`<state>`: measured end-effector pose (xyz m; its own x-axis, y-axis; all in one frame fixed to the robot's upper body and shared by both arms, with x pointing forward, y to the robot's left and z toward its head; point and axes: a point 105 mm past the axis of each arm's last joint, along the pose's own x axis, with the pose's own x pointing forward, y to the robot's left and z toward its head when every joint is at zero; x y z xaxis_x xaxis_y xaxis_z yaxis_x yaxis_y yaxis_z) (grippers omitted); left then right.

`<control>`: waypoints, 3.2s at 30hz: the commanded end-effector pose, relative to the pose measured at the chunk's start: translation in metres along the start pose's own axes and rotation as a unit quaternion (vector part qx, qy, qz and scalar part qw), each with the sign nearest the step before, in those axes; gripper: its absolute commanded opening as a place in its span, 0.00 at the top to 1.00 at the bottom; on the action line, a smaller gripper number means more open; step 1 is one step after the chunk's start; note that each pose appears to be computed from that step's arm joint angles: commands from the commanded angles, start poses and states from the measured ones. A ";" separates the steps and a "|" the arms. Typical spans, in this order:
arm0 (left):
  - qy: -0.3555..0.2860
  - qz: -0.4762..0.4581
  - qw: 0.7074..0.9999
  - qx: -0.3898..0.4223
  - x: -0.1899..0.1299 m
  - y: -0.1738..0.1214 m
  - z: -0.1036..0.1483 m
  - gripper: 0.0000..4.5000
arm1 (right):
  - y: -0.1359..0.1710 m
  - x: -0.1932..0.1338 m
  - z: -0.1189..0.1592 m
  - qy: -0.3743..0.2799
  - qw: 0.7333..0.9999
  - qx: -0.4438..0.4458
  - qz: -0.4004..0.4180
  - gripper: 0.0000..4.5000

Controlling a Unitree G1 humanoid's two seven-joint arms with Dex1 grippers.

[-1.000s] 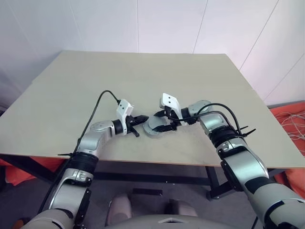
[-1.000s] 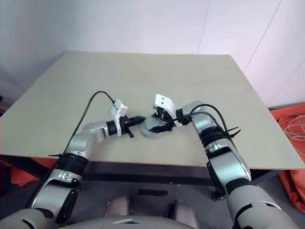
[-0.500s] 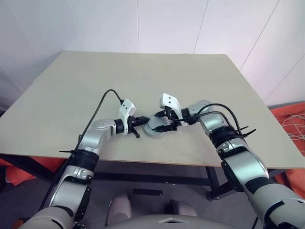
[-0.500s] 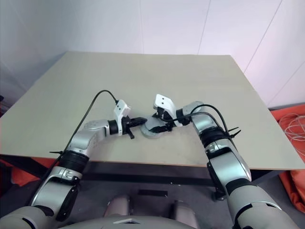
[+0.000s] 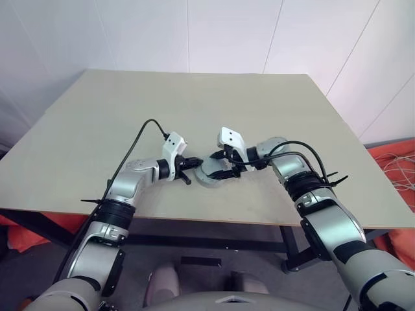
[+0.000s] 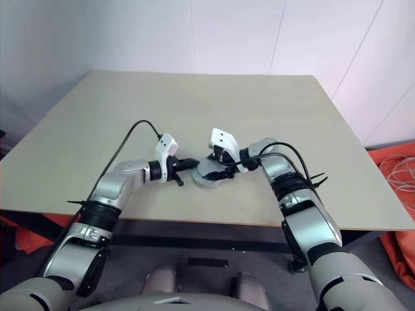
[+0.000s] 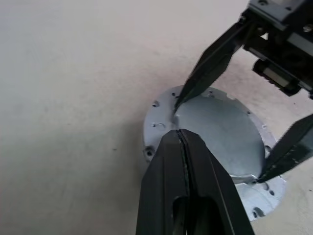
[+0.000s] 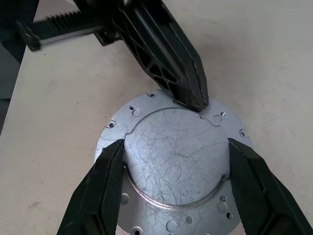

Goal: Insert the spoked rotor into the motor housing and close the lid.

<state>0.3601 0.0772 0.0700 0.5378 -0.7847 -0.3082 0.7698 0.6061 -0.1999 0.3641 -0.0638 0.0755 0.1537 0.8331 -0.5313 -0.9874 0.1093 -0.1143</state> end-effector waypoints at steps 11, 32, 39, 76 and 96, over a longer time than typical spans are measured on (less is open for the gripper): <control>0.032 -0.007 0.999 -0.007 0.001 -0.002 -0.008 1.00 | 0.007 0.002 -0.013 0.024 0.999 0.021 0.012 0.08; 0.037 -0.037 0.999 0.006 0.006 -0.014 -0.006 1.00 | -0.038 -0.086 0.022 -0.164 0.939 0.277 -0.121 0.01; 0.036 -0.040 0.998 0.012 0.007 -0.015 -0.004 1.00 | 0.000 -0.103 -0.030 -0.085 0.835 0.538 -0.075 0.01; 0.042 -0.046 0.998 0.019 0.004 -0.017 -0.003 1.00 | 0.023 -0.050 -0.028 -0.165 0.683 0.711 -0.026 0.75; -0.238 0.044 0.952 -0.188 -0.040 0.023 0.061 1.00 | 0.021 -0.058 0.000 -0.257 0.689 0.678 0.010 0.75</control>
<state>0.3722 0.0902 0.1206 0.6980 -0.7135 0.0618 0.6325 0.5736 -0.5205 0.3276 -0.1056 0.0744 0.4138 0.8817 -0.2266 -0.0652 0.2770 0.9587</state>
